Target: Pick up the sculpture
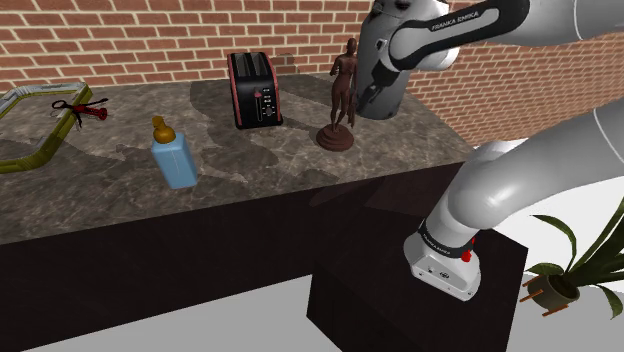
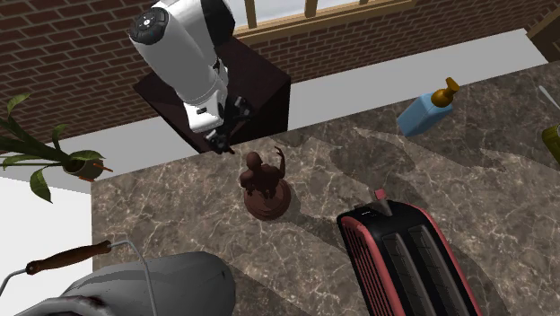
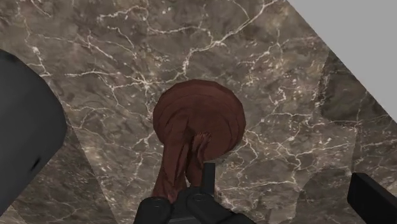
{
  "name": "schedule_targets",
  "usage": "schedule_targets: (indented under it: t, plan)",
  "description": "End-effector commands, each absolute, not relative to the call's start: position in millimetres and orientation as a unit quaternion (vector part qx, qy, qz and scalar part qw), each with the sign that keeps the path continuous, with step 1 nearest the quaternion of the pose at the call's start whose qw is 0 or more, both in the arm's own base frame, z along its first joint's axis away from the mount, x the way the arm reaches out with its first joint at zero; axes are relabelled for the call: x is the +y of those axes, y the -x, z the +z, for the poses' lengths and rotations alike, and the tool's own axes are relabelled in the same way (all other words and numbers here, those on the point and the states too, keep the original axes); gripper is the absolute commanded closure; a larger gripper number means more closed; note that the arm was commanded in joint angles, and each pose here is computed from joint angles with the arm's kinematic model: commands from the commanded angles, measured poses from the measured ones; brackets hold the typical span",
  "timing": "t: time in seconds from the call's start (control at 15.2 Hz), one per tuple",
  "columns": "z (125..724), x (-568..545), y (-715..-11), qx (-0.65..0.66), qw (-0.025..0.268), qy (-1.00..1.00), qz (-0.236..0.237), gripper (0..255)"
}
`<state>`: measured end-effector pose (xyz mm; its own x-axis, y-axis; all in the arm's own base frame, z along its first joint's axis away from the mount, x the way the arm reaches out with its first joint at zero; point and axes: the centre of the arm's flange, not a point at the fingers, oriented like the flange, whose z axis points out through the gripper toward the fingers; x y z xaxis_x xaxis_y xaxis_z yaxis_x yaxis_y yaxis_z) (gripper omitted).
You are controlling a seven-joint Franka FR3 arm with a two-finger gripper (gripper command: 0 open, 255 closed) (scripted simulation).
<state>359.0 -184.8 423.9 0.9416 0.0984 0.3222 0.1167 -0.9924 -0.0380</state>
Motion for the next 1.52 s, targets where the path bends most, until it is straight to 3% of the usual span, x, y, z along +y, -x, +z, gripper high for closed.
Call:
schedule_targets:
  t: [0.0,0.46,1.12,1.19,1.45]
  plan:
    - [408,-206,-371,-0.067,0.027,0.981,-0.179,0]
    - [364,-270,-418,-0.107,0.033,0.966,-0.234,0]
    - [322,-272,-420,-0.109,0.033,0.965,-0.236,0]
    - [322,-272,-420,-0.109,0.033,0.965,-0.236,255]
    - [322,-272,-420,-0.109,0.033,0.965,-0.236,255]
